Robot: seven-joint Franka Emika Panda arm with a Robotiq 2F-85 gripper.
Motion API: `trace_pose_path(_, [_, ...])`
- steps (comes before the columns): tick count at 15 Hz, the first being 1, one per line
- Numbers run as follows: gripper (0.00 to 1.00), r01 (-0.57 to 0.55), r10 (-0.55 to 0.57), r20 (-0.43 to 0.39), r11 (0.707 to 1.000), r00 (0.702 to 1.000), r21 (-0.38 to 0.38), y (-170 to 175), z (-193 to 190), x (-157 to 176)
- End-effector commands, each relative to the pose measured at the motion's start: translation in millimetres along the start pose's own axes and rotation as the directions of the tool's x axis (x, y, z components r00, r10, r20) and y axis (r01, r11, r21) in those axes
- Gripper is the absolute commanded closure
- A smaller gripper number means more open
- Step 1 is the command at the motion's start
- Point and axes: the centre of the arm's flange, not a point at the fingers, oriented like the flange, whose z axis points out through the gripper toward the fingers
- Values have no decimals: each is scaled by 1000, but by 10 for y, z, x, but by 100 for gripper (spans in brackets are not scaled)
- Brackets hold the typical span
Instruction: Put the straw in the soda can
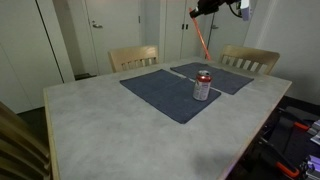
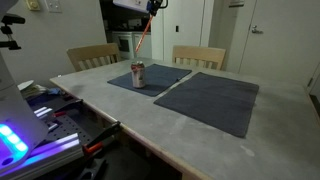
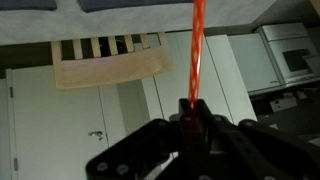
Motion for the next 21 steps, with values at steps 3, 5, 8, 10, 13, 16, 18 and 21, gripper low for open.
trace_pose_path(3, [98, -14, 14, 7, 998, 1000, -56, -93, 586, -334])
trace_pose_path(5, [98, -14, 16, 24, 997, 1000, -74, -97, 659, -340])
trace_pose_path(8, [98, -23, 24, 38, 999, 999, -28, 57, 276, 14])
trace_pose_path(10, [91, -21, 22, 44, 1000, 999, -21, 18, 311, 0])
trace_pose_path(13, [98, -16, 17, 39, 999, 999, -34, 33, 322, 23])
trace_pose_path(16, [98, 17, -16, 15, 998, 1000, -56, -8, 282, 75])
trace_pose_path(18, [98, 24, -25, -5, 997, 1000, -67, -20, 180, 109])
trace_pose_path(21, [98, 37, -40, -39, 995, 998, -95, -43, -11, 126])
